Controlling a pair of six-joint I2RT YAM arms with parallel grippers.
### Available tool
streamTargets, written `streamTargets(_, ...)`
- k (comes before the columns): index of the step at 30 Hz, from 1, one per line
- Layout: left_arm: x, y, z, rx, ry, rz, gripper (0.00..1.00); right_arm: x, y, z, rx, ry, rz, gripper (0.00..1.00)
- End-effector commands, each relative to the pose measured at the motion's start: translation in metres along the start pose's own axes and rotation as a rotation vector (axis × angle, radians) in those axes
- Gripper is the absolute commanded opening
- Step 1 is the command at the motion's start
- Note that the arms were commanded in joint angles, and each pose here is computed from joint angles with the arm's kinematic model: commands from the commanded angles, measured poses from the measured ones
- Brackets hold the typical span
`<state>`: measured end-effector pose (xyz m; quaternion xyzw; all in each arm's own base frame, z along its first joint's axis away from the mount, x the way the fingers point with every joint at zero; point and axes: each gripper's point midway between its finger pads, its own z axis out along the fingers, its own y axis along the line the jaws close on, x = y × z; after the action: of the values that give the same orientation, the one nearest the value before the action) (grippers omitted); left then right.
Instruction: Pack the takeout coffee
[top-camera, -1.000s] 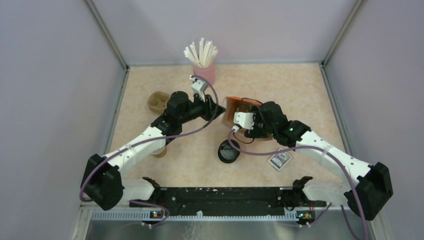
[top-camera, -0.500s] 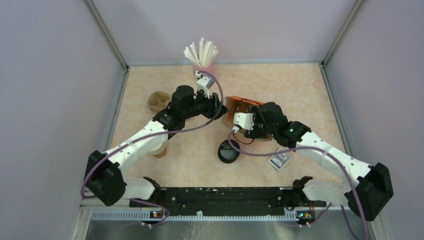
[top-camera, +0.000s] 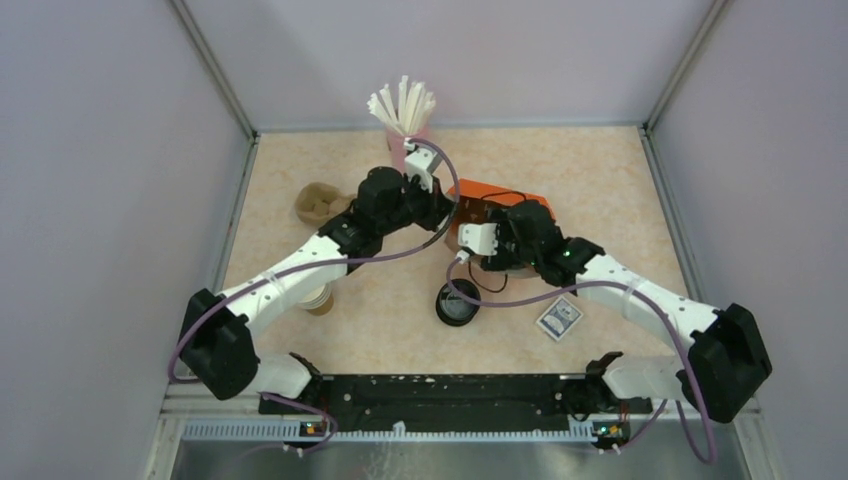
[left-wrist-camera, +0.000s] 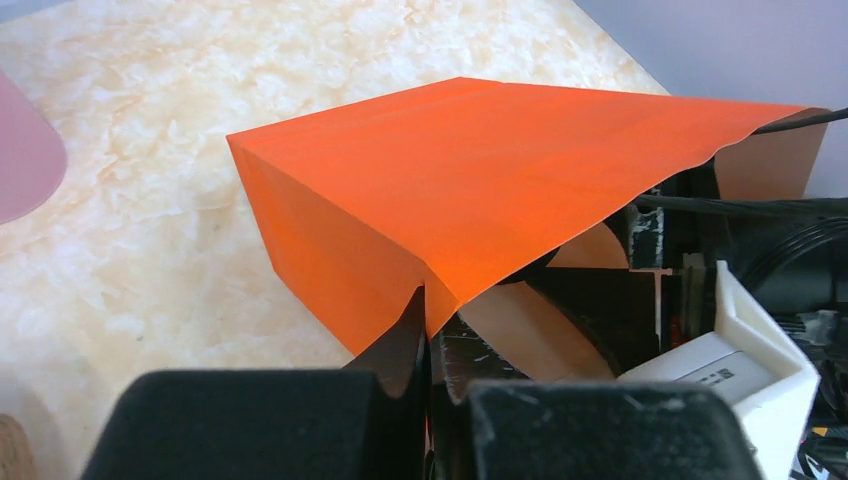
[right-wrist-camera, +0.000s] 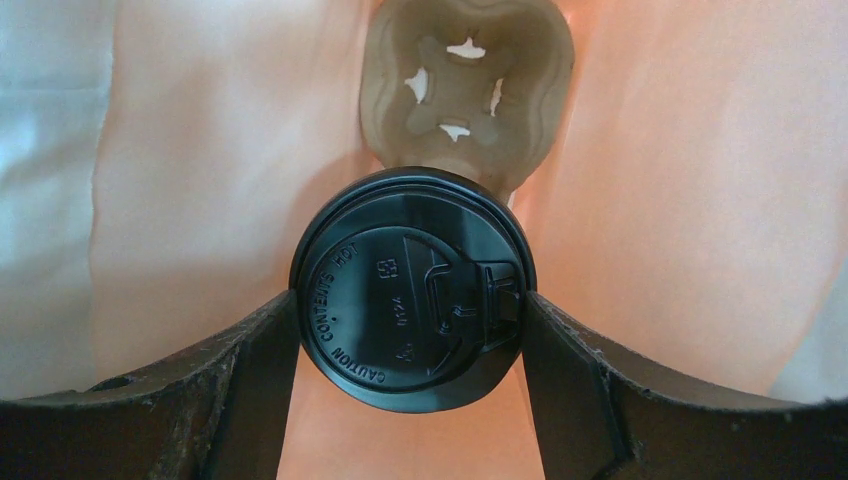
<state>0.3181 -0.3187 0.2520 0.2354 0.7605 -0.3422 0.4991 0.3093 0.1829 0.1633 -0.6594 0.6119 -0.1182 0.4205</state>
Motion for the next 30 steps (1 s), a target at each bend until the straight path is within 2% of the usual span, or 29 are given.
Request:
streamTargets(1,-0.040,-0.010,-0.015,0.012,-0.150,0.015,0.00,-0.023,-0.041,-0.003,0.120,-0.080,-0.037,0.64)
streamTargets(11,-0.012,-0.013,-0.018,0.049,-0.104,-0.054,0.00,0.003,-0.018,-0.008,0.042,-0.040,-0.054,0.64)
streamTargets(19,-0.017,-0.020,-0.021,0.097,-0.118,-0.026,0.00,0.007,-0.002,-0.012,-0.097,-0.008,-0.109,0.64)
streamTargets(26,-0.025,-0.036,-0.023,0.185,-0.144,-0.004,0.00,0.021,0.004,-0.019,-0.094,0.050,-0.114,0.64)
streamTargets(30,-0.023,-0.035,-0.023,0.184,-0.142,-0.008,0.00,0.012,-0.005,-0.013,-0.013,-0.008,-0.086,0.64)
